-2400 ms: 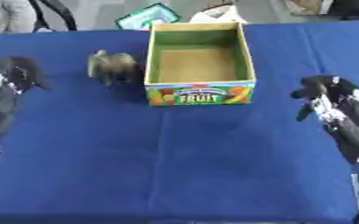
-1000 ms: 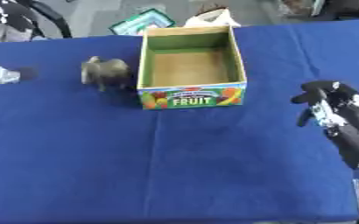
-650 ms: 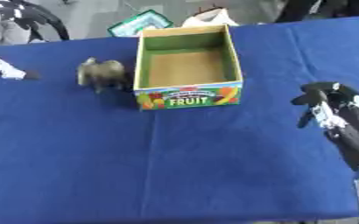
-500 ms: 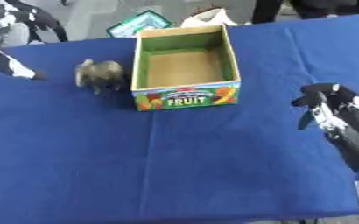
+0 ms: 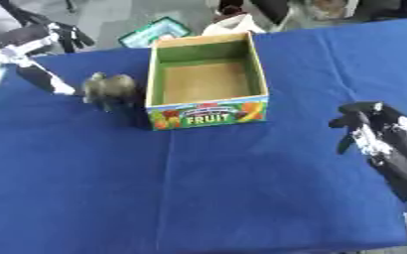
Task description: Pick up objects on the table and place them in the box.
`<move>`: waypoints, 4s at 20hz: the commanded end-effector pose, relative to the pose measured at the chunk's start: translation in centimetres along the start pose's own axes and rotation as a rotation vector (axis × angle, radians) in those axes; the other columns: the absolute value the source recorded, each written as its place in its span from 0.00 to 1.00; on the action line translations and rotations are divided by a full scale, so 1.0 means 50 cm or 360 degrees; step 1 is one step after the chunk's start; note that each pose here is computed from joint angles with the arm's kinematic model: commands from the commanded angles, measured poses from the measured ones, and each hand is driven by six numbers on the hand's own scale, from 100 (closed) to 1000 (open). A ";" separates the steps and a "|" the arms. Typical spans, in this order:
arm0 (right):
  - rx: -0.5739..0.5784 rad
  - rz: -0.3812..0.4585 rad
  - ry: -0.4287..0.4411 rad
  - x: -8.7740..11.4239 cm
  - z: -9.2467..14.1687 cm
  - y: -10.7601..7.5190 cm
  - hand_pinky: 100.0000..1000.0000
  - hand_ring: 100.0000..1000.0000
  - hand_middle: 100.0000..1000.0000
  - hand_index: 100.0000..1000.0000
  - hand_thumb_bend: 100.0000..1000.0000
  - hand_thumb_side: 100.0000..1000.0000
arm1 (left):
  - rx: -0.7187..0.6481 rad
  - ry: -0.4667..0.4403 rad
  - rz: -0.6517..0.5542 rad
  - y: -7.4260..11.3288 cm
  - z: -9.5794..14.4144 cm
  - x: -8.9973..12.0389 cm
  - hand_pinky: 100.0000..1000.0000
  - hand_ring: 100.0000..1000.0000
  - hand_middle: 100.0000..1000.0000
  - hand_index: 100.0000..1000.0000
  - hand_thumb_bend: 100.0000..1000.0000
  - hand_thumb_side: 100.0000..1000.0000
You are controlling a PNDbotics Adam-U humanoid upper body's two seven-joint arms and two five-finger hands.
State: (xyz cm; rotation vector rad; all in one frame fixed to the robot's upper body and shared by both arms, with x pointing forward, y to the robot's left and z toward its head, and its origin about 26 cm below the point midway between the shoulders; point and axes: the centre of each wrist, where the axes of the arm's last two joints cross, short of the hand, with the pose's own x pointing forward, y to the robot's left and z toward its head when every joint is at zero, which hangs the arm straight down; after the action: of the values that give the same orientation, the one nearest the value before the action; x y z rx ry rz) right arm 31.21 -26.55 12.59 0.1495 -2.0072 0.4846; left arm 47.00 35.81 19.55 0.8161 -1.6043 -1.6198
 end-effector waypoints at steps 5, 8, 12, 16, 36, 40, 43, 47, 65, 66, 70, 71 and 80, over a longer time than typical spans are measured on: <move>0.0038 0.0042 -0.0023 0.012 -0.007 -0.004 0.30 0.61 0.45 0.66 0.00 0.39 | -0.0055 0.0127 -0.0131 -0.003 -0.016 -0.005 0.70 0.75 0.73 0.85 0.73 0.32; 0.0037 0.0045 -0.0022 0.012 -0.007 -0.004 0.30 0.61 0.45 0.66 0.00 0.39 | -0.0034 0.0158 -0.0163 -0.012 -0.018 -0.005 0.69 0.73 0.71 0.84 0.71 0.32; 0.0044 0.0044 -0.0028 0.014 -0.009 -0.003 0.30 0.61 0.45 0.66 0.00 0.39 | 0.0059 0.0189 -0.0183 -0.023 -0.022 -0.002 0.68 0.72 0.70 0.82 0.68 0.31; 0.0044 0.0044 -0.0035 0.015 -0.011 -0.003 0.30 0.61 0.45 0.66 0.00 0.39 | 0.0071 0.0208 -0.0210 -0.042 -0.024 0.000 0.65 0.66 0.63 0.79 0.64 0.33; 0.0036 0.0042 -0.0036 0.013 -0.008 -0.006 0.30 0.62 0.45 0.66 0.00 0.38 | 0.0272 0.0164 -0.0269 -0.010 0.000 -0.011 0.45 0.29 0.18 0.36 0.24 0.18; 0.0036 0.0042 -0.0029 0.011 -0.006 -0.007 0.30 0.62 0.45 0.66 0.00 0.38 | 0.0361 0.0052 -0.0280 0.049 0.000 0.004 0.46 0.29 0.18 0.37 0.25 0.16; 0.0042 0.0041 -0.0026 0.010 -0.006 -0.006 0.30 0.62 0.45 0.66 0.00 0.38 | 0.0424 -0.0057 -0.0280 0.090 -0.010 0.028 0.46 0.29 0.18 0.37 0.26 0.16; 0.0056 0.0035 -0.0033 0.011 -0.008 -0.004 0.30 0.62 0.45 0.66 0.00 0.38 | 0.0458 -0.0214 -0.0288 0.120 -0.039 0.072 0.46 0.30 0.19 0.37 0.28 0.16; 0.0144 0.0005 -0.0121 0.032 -0.040 0.012 0.30 0.62 0.45 0.66 0.00 0.39 | 0.0277 -0.0318 -0.0366 0.038 -0.126 0.144 0.49 0.38 0.28 0.46 0.32 0.22; 0.0144 0.0004 -0.0123 0.033 -0.041 0.013 0.30 0.62 0.45 0.66 0.00 0.39 | 0.0265 -0.0309 -0.0375 0.032 -0.126 0.143 0.50 0.39 0.29 0.47 0.33 0.23; 0.0150 0.0003 -0.0125 0.034 -0.042 0.014 0.30 0.62 0.45 0.66 0.00 0.39 | 0.0159 -0.0271 -0.0398 0.006 -0.127 0.137 0.55 0.48 0.42 0.59 0.35 0.26; 0.0149 0.0004 -0.0125 0.034 -0.042 0.014 0.30 0.62 0.45 0.66 0.00 0.39 | 0.0104 -0.0264 -0.0398 -0.001 -0.128 0.135 0.57 0.51 0.46 0.62 0.37 0.27; 0.0141 0.0010 -0.0111 0.031 -0.039 0.013 0.30 0.62 0.45 0.66 0.00 0.39 | 0.0063 -0.0254 -0.0310 0.025 -0.120 0.127 0.67 0.66 0.68 0.78 0.60 0.40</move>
State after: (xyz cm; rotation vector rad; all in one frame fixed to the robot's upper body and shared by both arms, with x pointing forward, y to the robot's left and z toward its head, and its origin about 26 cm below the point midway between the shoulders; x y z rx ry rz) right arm 32.03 -24.98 13.78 0.2220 -2.0300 0.5698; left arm 48.52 26.57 18.48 0.8489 -1.6746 -1.8645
